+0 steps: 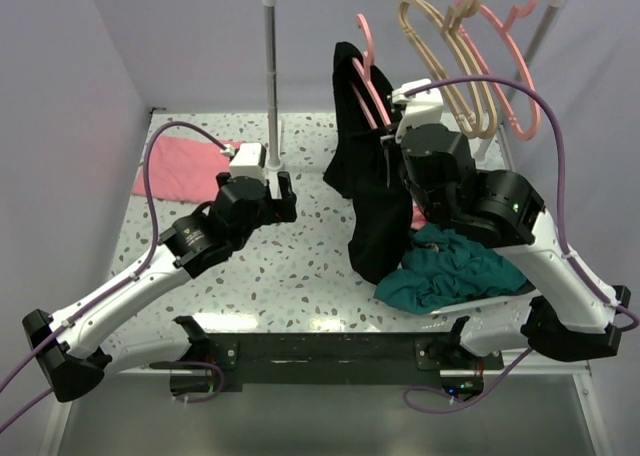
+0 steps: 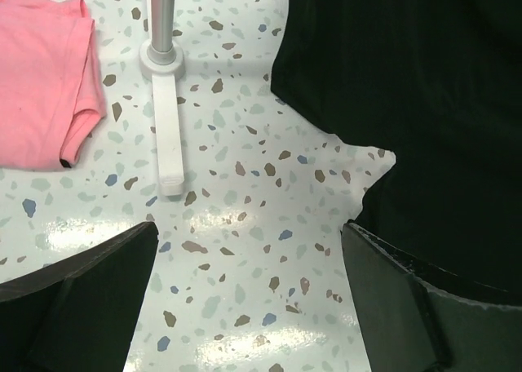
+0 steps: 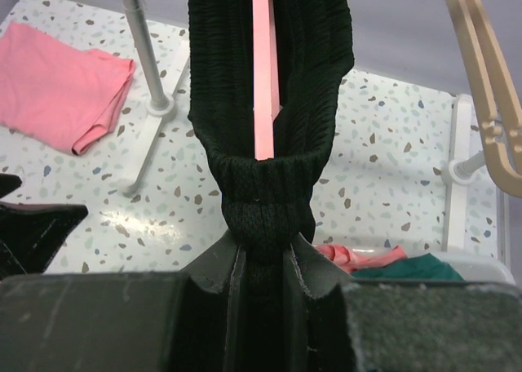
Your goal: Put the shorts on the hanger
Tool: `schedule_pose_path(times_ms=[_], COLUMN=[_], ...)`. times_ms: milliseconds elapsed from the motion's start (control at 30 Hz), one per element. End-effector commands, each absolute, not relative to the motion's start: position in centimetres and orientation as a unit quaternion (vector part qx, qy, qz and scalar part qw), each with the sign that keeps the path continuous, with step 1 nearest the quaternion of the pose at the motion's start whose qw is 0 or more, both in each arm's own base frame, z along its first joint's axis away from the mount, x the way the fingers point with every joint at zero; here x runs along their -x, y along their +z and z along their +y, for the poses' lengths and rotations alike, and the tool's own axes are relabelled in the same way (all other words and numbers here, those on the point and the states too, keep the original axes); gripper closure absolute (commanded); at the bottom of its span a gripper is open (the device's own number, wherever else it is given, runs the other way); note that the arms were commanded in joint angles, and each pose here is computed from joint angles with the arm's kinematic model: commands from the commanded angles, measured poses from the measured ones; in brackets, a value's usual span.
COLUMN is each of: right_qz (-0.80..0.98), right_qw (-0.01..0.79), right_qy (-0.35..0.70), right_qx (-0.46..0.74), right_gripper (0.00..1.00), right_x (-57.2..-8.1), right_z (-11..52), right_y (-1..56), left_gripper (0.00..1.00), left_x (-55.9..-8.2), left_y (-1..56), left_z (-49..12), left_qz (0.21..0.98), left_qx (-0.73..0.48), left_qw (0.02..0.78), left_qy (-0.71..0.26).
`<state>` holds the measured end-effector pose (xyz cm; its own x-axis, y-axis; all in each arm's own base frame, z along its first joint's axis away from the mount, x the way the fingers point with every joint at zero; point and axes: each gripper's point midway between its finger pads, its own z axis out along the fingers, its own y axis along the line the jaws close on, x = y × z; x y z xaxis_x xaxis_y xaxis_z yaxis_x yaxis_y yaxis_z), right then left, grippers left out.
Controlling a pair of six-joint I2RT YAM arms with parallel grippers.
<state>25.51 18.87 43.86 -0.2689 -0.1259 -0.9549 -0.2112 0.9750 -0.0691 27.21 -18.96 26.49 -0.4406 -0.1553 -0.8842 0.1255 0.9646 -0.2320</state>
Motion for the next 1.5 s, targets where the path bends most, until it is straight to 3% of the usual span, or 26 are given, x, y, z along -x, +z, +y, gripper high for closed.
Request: schedule_pose_path(times_ms=[0,333,833,1467], right_qz=[0.766,0.739,0.71,0.717], right_qw=[0.634,0.658,0.687,0.682], right_qy=[0.091,0.138,0.158,0.141], right_qx=[0.052,0.034,0.004,-0.03], right_gripper=[1.0,1.0,1.0,1.0], right_x=[-28.3,-33.2,-35.1,-39.8], right_z=[20.2,23.7,25.2,28.2], right_y=[47.3,50.3,52.8,49.1], left_gripper=[0.0,0.0,0.0,0.0], left_x=[-27.0,-26.8,-26.6,-25.9], left_y=[28.0,28.0,27.9,27.8], left_z=[-19.5,-20.1,-19.9,-19.3], left_qz=[0.824,0.828,0.83,0.833], left_qx=[0.027,0.007,0.004,0.006], left_qw=[0.539,0.532,0.528,0.524], left_qy=[-0.172,-0.178,-0.176,-0.178])
